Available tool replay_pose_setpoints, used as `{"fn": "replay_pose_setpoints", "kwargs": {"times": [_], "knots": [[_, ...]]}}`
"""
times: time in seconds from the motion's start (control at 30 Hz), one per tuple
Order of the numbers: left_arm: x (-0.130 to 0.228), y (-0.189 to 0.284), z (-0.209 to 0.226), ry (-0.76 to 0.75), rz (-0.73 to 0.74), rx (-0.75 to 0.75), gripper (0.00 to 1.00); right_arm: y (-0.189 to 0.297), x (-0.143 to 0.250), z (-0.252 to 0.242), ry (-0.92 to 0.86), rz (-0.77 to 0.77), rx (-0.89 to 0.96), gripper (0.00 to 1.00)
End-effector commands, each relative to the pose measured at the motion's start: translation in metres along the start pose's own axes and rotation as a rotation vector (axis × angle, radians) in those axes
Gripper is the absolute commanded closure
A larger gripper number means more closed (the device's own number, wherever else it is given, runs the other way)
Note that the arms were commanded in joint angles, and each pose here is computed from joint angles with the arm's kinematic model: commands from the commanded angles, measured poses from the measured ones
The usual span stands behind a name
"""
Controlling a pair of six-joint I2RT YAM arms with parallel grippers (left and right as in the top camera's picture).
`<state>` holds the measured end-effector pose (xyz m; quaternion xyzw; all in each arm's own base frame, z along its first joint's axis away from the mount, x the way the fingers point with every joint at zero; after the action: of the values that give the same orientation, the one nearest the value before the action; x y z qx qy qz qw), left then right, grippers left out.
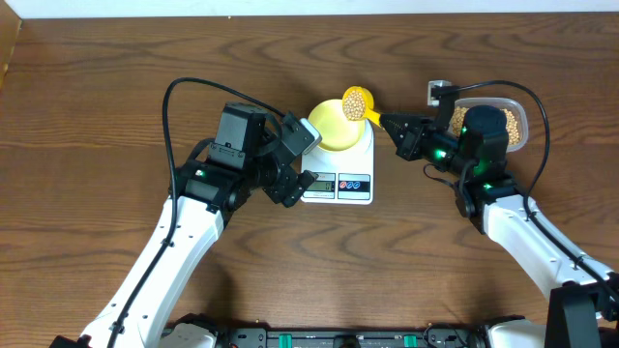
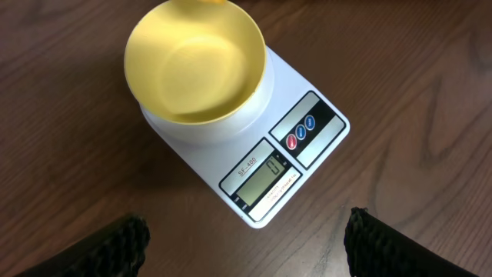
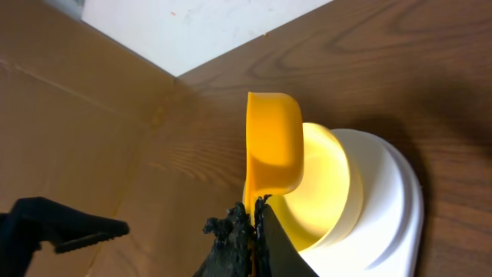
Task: Scoop item into bowl and weigh 50g on scale
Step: 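Carry the scoop left over the yellow bowl with the right gripper, then tilt the scoop with the right gripper to pour soybeans into the bowl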
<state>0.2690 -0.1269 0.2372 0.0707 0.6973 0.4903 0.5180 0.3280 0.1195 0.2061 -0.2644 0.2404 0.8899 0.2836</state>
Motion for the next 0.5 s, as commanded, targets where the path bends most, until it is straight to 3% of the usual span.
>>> {"fn": "replay_pose_setpoints", "kwargs": {"times": [0.0,0.47], "knots": [[0.0019,0.0011,0.0004,-0.013,0.000,-0.005,0.16,-0.0045,-0.0007,0.0016,0.064,-0.019,0.027,0.99],[0.0019,0.0011,0.0004,-0.013,0.000,-0.005,0.16,-0.0072,0.0028,0.0045,0.180,-0.009,0.027,0.99]]}}
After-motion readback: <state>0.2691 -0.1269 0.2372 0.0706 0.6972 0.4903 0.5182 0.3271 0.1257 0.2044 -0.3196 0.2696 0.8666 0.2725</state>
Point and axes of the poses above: each gripper's point midway between its finger pads, its own y axis back along the fingers, its own z axis along the line the jaws close on, x = y × z, the point moved 9 cm from there along y, back along the fingers, and after that the axes turned 3 degrees about -y, right-handed, at the moved point
